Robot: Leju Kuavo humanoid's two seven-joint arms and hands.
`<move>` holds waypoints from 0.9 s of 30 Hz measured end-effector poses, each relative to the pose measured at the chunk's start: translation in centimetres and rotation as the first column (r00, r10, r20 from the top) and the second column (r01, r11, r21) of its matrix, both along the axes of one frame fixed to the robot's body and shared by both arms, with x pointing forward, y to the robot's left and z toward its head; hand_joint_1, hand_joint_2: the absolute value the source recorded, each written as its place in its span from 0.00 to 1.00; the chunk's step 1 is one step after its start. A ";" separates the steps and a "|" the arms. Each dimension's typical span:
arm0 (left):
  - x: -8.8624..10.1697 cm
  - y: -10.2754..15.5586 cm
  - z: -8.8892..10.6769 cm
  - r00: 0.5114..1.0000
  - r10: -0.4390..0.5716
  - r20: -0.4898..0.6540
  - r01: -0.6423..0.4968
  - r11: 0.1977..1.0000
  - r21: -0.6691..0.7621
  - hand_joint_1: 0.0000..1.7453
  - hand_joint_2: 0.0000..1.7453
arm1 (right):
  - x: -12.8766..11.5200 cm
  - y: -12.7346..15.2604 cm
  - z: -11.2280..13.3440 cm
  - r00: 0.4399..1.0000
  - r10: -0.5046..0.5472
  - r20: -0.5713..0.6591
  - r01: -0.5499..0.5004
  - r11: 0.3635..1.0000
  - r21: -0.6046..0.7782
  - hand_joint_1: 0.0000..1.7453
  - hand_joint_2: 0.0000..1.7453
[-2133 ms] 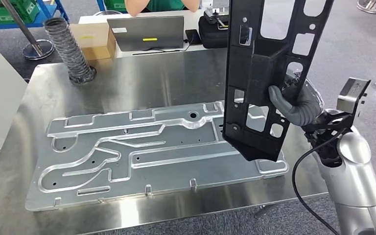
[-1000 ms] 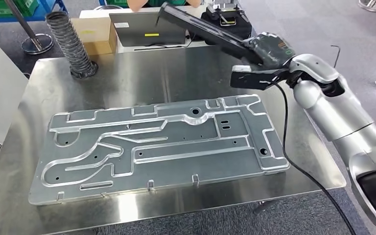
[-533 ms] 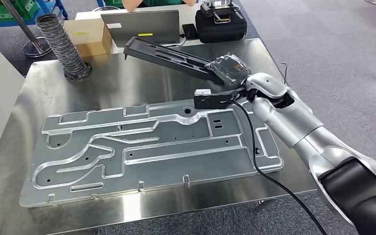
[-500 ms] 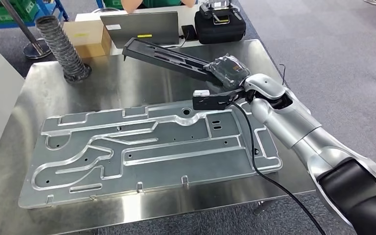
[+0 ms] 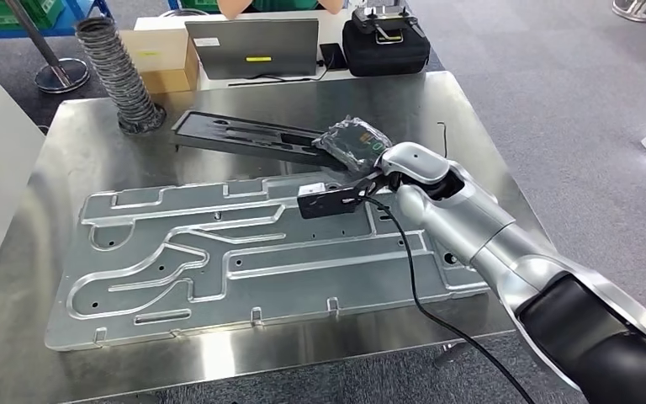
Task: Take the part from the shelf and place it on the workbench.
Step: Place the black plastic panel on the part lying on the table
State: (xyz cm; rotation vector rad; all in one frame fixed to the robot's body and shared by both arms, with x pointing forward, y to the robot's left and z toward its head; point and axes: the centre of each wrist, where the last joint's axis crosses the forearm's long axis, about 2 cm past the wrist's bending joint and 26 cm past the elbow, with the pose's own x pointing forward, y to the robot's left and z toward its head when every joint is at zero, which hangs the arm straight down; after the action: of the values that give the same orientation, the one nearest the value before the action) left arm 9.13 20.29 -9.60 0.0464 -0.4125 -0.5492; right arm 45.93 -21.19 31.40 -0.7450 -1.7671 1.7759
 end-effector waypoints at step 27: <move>-0.2 -0.1 0.0 1.000 0.012 0.012 -0.012 1.000 -0.010 0.00 0.25 | -0.6 2.3 -0.4 0.999 0.036 0.006 -0.036 0.996 -0.079 0.00 0.00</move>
State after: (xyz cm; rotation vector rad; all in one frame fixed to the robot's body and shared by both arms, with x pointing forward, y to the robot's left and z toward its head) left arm 8.93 20.20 -9.62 0.0425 -0.4262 -0.5352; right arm 45.37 -18.91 31.02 -0.7567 -1.7337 1.8787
